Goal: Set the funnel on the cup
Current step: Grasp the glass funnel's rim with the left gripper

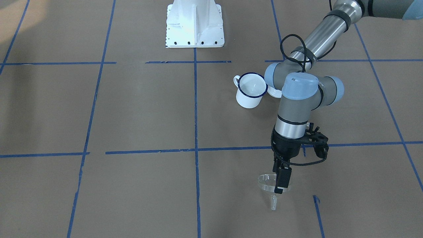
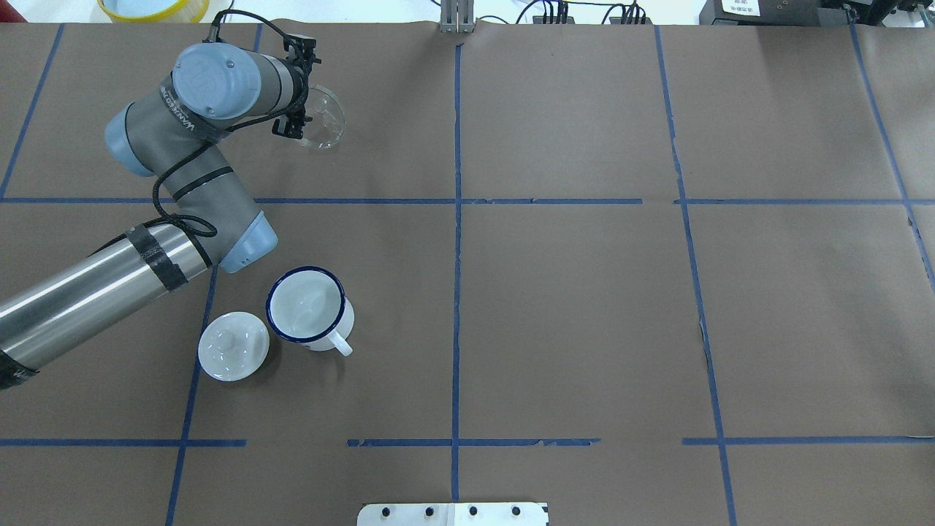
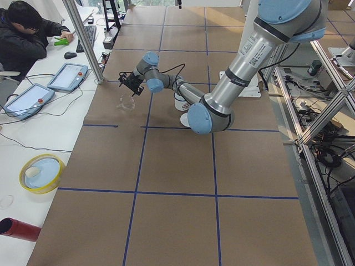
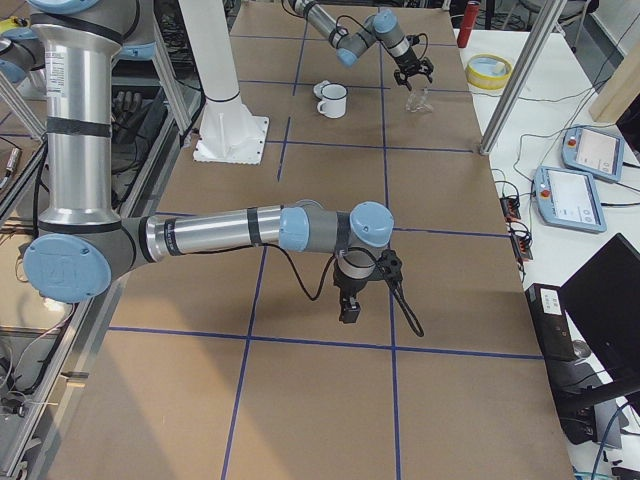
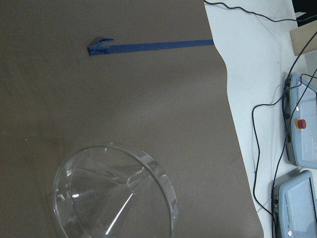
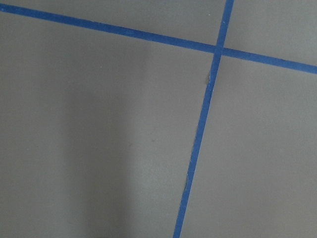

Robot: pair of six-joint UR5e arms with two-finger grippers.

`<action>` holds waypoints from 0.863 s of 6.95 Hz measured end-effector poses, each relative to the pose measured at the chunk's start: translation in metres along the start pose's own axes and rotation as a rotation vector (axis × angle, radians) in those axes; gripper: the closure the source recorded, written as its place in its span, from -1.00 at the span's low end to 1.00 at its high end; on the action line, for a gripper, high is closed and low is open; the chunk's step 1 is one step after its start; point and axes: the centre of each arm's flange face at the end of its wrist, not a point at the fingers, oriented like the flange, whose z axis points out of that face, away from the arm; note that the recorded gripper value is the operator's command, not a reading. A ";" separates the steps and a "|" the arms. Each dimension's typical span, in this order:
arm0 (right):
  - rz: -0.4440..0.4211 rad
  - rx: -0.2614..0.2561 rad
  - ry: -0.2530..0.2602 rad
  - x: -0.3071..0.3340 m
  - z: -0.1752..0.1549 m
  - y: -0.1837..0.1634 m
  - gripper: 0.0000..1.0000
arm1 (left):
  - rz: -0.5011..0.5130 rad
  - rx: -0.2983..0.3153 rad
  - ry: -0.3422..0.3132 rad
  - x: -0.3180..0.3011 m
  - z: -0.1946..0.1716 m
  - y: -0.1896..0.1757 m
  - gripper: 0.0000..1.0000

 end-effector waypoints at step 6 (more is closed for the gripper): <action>0.001 -0.001 0.000 0.000 0.000 0.000 -1.00 | -0.019 -0.033 0.038 0.006 0.007 0.003 1.00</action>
